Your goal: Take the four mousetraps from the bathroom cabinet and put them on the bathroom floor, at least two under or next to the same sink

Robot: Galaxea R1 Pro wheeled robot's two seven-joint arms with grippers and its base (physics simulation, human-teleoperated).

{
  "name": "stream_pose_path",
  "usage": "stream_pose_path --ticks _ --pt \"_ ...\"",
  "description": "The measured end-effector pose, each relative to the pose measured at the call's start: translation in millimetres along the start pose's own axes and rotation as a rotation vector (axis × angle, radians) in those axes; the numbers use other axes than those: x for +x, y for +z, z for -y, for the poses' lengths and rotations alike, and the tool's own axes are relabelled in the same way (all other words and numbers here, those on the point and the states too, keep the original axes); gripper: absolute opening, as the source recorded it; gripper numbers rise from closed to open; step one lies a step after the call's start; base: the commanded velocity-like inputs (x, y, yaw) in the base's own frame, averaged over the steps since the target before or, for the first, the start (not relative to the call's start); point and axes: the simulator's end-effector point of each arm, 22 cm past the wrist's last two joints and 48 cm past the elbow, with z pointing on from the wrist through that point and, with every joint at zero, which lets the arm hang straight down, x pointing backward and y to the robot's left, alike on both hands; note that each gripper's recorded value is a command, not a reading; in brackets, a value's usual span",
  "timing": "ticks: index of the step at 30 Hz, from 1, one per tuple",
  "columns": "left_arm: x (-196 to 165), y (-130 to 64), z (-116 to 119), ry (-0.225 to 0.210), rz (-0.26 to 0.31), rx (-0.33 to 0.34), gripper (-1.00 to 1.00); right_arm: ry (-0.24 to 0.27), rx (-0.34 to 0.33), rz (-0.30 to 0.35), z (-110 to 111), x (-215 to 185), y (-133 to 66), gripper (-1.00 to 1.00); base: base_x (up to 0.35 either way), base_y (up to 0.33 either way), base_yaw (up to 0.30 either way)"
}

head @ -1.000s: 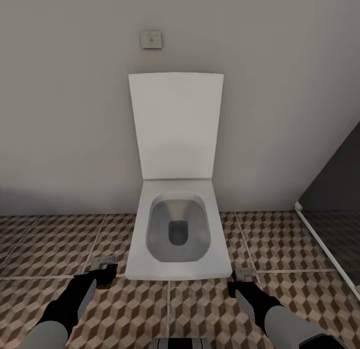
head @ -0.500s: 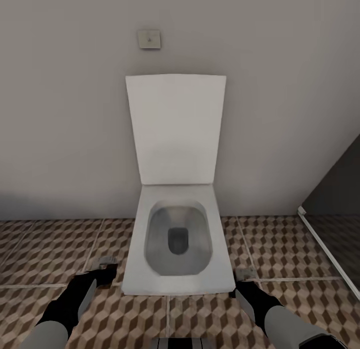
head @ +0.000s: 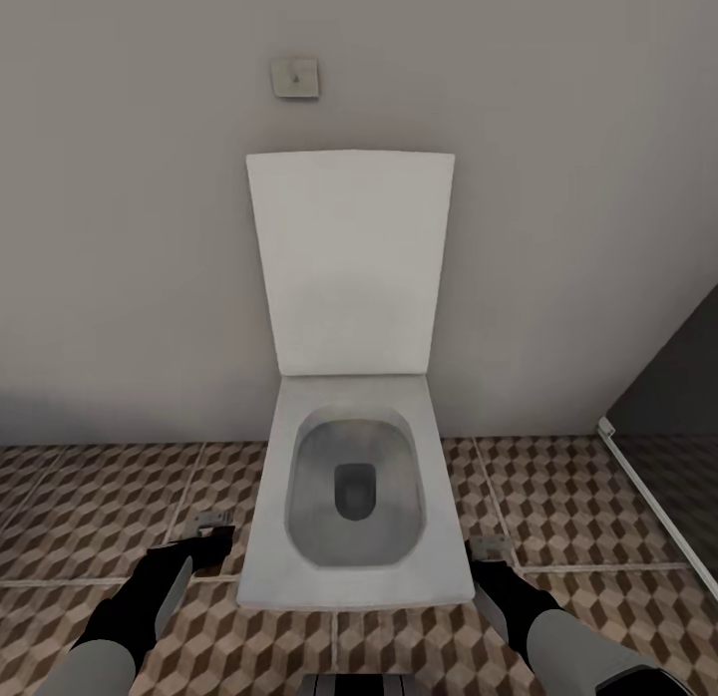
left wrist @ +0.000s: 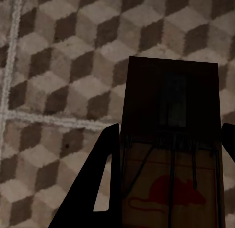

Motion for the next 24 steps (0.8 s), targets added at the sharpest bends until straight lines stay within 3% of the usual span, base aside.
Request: stream_pose_path --ticks 24 --pt "0.1 0.0 0.7 -0.001 0.000 0.001 -1.00 0.010 0.017 0.001 5.1 -0.4 0.3 -1.00 0.000 0.000 0.040"
